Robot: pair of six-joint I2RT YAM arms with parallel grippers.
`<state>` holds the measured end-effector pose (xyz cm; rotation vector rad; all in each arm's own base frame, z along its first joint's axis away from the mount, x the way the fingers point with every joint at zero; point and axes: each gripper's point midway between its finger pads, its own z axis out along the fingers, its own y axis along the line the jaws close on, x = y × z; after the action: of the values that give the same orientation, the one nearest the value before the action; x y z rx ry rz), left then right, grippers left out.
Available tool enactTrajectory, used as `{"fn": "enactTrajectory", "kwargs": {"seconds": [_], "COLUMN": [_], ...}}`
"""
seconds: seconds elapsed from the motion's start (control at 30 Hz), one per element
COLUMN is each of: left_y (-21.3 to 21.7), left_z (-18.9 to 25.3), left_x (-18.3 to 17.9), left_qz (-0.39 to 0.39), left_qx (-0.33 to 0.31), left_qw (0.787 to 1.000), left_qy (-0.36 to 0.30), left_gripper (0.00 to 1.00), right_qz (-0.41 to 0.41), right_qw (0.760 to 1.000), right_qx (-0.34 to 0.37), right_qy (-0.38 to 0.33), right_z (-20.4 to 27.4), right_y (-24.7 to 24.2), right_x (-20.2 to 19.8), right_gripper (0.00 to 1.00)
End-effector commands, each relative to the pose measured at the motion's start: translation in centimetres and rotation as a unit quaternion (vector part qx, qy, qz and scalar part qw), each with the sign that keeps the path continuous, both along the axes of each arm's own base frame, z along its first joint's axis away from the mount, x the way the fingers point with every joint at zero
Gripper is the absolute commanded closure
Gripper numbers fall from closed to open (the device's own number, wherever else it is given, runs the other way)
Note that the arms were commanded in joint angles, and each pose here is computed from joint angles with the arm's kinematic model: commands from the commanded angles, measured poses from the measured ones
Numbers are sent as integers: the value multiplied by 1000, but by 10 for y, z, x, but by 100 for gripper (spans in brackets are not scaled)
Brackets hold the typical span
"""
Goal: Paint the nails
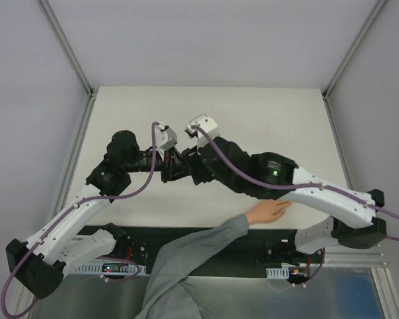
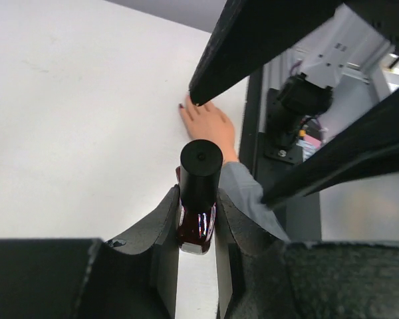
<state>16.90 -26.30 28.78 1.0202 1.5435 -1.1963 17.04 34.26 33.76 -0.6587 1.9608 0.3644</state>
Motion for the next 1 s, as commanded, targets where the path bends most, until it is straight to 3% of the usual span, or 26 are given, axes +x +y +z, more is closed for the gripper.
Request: {"fn": "enactTrajectory", "kwargs": {"seconds": [0.0,0.03,0.07,0.1,0.17,0.5,0.67,0.77,0.83,0.9,0.97], "left_y": [-9,-7,-8,-7,-4,-2,-3,-5,-8,-12,-10], "left_z": [48,51,50,56,54,53,53,52,55,52,52], "left_x": [-32,-47,-52,-57,-71,-84,-83,-80,-71,-53,-34], "left_qz": [-126,-174,-197,-220,-261,-301,-298,-283,-249,-190,-127], "left_qx": [-58,-64,-65,-75,-75,-71,-72,-73,-74,-66,-64], "left_qw": [989,982,978,972,962,951,952,956,966,979,989], "left_qy": [-46,-33,-22,-37,-6,4,3,6,-9,-16,-30], "left_gripper": [100,100,100,100,100,100,100,100,100,100,100], "right_qz": [222,250,317,328,364,401,427,428,421,411,370], "right_qw": [973,966,943,938,922,902,888,887,890,895,916], "right_qx": [54,59,81,93,112,134,138,134,125,121,96], "right_qy": [33,40,63,59,67,82,103,112,123,124,119], "right_z": [38,37,42,49,57,69,66,61,51,44,21], "right_y": [-10,-11,-6,-12,-11,2,14,15,13,9,8], "right_x": [-52,-58,-80,-77,-85,-68,-74,-74,-73,-74,-66], "right_gripper": [39,37,37,37,38,52,64,78,99,100,99]}}
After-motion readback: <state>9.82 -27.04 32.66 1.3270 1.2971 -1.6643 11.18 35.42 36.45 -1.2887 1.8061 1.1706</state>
